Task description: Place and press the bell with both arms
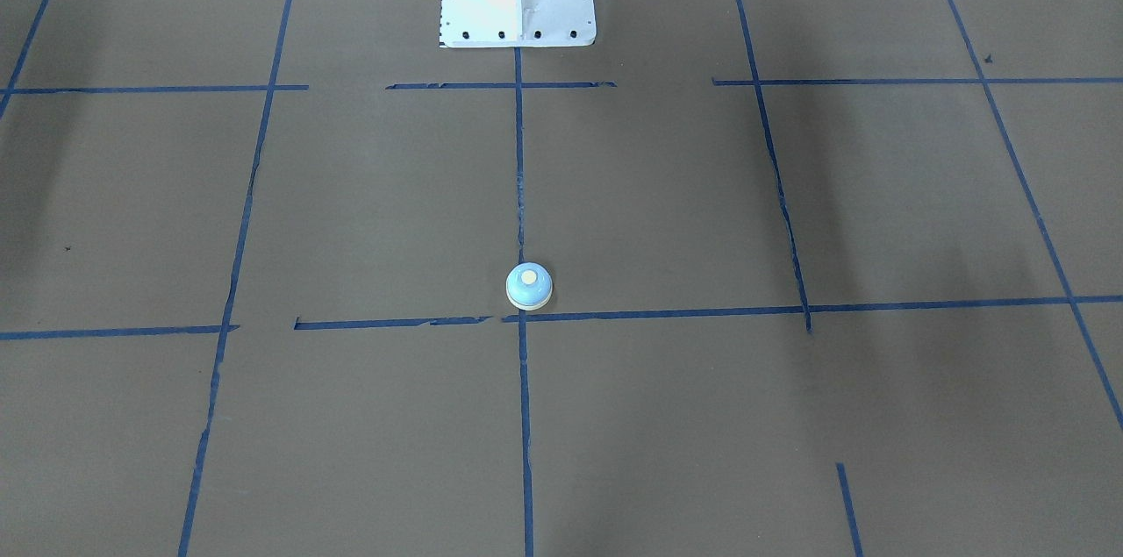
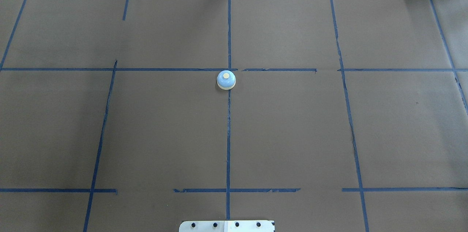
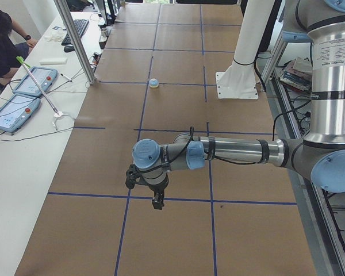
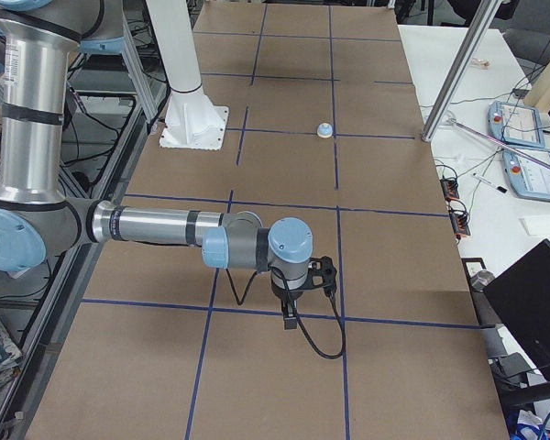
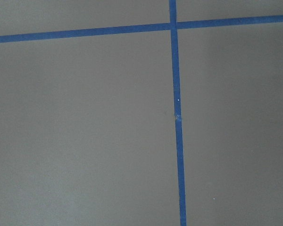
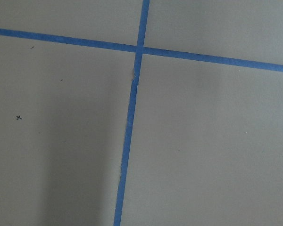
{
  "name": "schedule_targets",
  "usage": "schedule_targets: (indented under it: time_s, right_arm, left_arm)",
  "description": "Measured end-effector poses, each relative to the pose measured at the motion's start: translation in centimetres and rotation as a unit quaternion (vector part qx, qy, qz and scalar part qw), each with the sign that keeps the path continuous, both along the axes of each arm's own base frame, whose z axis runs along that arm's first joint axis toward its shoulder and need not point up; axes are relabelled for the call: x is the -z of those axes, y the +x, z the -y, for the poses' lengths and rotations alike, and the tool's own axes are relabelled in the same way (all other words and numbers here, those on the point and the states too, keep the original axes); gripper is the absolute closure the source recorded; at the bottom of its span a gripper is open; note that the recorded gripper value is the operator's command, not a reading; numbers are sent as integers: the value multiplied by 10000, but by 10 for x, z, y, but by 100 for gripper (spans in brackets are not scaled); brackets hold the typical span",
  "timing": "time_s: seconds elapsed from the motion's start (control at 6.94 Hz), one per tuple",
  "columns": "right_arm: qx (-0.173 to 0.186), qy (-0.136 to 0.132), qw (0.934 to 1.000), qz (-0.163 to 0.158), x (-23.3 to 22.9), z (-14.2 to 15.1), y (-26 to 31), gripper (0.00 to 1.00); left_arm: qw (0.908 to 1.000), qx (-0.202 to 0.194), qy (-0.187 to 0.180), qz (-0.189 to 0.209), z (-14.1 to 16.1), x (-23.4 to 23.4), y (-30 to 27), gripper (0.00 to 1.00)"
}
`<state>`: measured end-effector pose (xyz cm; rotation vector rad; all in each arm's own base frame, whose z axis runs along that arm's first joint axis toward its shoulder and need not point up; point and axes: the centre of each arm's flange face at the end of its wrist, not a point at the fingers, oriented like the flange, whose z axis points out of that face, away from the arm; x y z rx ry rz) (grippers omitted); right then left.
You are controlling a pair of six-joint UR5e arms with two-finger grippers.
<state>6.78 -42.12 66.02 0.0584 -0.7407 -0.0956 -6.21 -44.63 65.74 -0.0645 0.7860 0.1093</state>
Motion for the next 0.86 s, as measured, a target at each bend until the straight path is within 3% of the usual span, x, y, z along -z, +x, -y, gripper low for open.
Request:
schedule_targets:
  time_s: [0.86]
  right_arm:
    - [-76,-15,10000,35,1,-2,-1,0]
  left_arm:
    - [10000,-2,1,1,0,0,0,0]
